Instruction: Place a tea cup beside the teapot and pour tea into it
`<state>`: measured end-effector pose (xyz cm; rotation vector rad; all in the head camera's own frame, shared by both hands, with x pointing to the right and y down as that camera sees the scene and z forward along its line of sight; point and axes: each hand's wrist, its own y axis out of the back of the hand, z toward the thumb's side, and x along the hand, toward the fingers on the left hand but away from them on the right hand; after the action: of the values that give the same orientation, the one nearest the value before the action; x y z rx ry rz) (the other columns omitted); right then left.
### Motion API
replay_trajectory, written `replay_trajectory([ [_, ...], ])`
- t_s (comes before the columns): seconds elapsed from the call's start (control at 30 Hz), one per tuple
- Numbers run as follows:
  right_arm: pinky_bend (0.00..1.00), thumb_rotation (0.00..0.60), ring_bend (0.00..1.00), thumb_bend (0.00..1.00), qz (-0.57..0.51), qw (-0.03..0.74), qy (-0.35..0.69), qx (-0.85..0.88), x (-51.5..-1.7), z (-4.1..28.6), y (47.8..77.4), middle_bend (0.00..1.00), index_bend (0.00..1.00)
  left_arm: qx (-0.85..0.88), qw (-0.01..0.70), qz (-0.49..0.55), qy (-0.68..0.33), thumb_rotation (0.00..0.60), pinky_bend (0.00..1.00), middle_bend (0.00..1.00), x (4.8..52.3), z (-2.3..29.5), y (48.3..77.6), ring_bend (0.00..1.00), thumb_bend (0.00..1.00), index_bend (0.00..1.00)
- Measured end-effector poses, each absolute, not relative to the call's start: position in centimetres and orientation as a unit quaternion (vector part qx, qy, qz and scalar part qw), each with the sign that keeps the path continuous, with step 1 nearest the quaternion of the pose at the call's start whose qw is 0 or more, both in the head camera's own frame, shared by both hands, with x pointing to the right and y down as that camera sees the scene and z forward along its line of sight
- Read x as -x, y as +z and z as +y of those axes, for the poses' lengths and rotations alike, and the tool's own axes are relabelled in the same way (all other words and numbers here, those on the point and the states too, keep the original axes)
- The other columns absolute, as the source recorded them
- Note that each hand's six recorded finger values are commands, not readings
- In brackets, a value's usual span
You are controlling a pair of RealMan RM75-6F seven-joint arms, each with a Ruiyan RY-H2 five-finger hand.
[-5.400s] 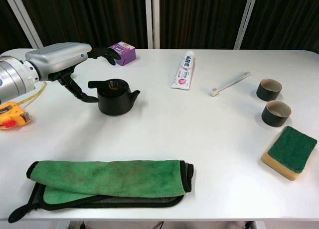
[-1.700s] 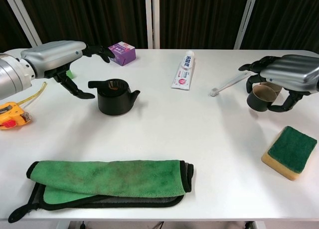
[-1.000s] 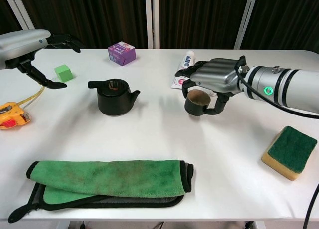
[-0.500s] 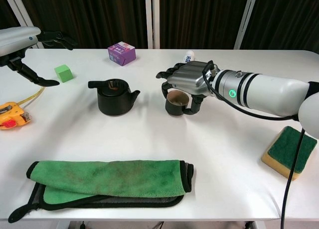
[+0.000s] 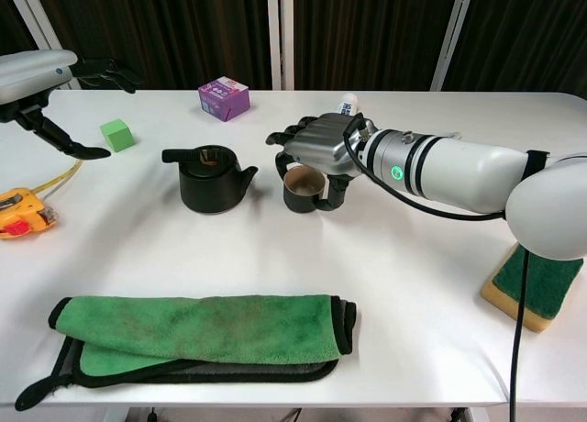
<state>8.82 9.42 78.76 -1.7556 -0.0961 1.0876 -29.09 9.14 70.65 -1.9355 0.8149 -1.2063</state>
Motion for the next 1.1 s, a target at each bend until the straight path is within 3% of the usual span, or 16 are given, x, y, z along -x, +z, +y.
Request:
replay_trajectory([
  [0.13,0.00,0.600,0.00,0.25,-0.036,0.514,0.456,0.726,-9.1,9.4,78.9,0.00,0.36,0.749,0.352,0.315,-0.465,0.600,0.15,0.19,29.0,9.2,70.7,0.12,0.19,0.17],
  [0.3,0.00,0.600,0.00,0.20,-0.035,0.509,0.467,0.722,-9.8,9.2,79.0,0.00,0.10,0.747,0.354,0.316,-0.465,0.600,0.15,0.19,29.0,9.1,70.6,0.12,0.19,0.17],
  [0.4,0.00,0.600,0.00,0.18,-0.040,0.502,0.471,0.724,-10.2,9.0,78.9,0.00,0.00,0.746,0.355,0.316,-0.466,0.600,0.15,0.19,29.0,9.1,70.6,0.12,0.19,0.17],
  [0.77,0.00,0.600,0.00,0.14,-0.068,0.512,0.464,0.720,-12.1,7.8,76.2,0.00,0.00,0.746,0.364,0.310,-0.464,0.600,0.15,0.19,28.6,8.9,70.2,0.12,0.19,0.17],
  [0.97,0.00,0.600,0.00,0.15,-0.112,0.523,0.455,0.712,-15.8,6.3,71.0,0.00,0.00,0.748,0.369,0.305,-0.460,0.600,0.16,0.19,28.0,9.1,70.0,0.12,0.19,0.17],
  [1.1,0.00,0.600,0.00,0.15,-0.166,0.532,0.471,0.684,-21.2,4.7,66.4,0.00,0.00,0.749,0.368,0.302,-0.460,0.600,0.16,0.19,27.5,9.2,70.1,0.12,0.19,0.17],
])
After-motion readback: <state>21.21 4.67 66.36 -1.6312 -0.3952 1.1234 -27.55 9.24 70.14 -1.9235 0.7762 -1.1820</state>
